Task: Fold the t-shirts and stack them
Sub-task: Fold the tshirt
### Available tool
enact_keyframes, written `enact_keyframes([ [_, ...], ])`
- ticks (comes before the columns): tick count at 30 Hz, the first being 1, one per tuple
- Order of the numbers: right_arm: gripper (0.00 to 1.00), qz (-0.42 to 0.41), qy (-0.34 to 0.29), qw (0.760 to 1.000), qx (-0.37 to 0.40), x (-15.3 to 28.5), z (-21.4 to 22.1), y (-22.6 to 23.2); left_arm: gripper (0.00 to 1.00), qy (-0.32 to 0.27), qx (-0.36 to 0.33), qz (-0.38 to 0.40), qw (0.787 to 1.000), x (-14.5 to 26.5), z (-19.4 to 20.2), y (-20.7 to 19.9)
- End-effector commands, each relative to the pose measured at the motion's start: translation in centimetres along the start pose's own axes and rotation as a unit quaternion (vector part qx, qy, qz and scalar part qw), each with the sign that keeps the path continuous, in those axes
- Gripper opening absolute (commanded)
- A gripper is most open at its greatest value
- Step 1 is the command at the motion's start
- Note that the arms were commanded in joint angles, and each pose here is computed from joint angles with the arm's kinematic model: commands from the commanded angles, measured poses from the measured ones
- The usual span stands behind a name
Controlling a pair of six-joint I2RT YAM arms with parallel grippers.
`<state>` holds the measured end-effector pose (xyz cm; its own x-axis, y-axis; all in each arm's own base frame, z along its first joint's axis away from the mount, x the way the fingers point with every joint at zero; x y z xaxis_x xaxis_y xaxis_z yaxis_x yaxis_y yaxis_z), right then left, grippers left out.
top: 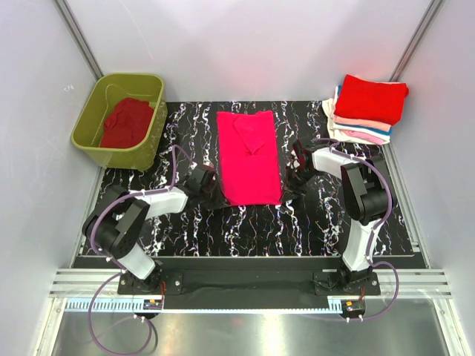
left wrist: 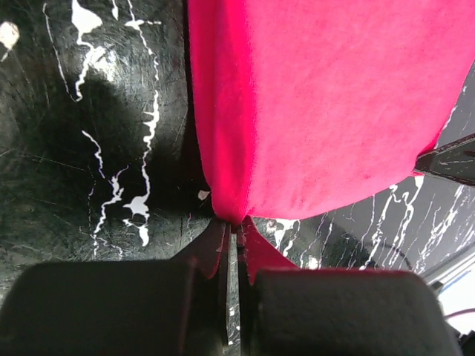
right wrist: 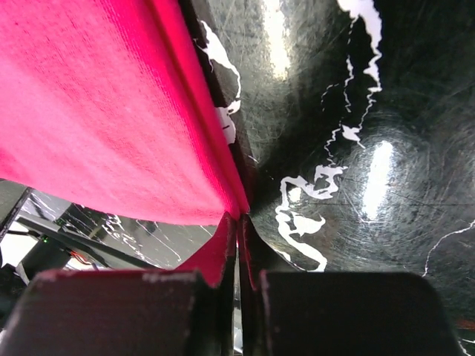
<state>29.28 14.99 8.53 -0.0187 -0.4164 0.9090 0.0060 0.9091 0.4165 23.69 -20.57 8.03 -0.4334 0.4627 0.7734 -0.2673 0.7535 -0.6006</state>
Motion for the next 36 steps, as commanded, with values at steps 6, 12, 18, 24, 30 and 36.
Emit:
enact_keyframes([
  [6,0.00,-0.020,-0.034,0.999,0.007,2.0,1.7,0.8,0.00,0.003,-0.039,-0.031,0.999,2.0,1.8,-0.2],
  [12,0.00,-0.041,-0.041,0.998,-0.005,4.8,5.8,1.1,0.00,0.003,-0.055,-0.001,0.998,6.2,4.4,-1.8],
  [18,0.00,-0.085,-0.068,0.994,-0.003,8.7,11.5,2.3,0.00,0.017,-0.060,0.021,0.998,10.3,7.6,-2.0],
  [24,0.00,-0.110,-0.083,0.990,-0.011,11.8,14.4,3.8,0.00,0.019,-0.053,0.042,0.998,14.7,8.2,-3.1],
  [30,0.00,-0.081,-0.147,0.986,0.006,15.4,11.9,5.6,0.00,-0.030,-0.096,0.022,0.995,17.3,5.6,-5.8],
  [36,0.00,-0.029,-0.188,0.981,0.036,17.0,6.5,6.9,0.00,-0.045,-0.115,0.008,0.992,17.0,1.5,-7.8],
])
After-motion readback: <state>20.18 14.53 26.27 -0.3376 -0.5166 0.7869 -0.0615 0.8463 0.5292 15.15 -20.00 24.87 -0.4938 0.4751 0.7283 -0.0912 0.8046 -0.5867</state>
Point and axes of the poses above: each gripper's point midway between its finger pads, its own x axis back along the fingers, its own y axis along the line the jaws close on, z = x × y, the point moved 8 cm from there along x, back along the fingers, and after that the axes turned 9 degrees about x, right-handed, at the moved point
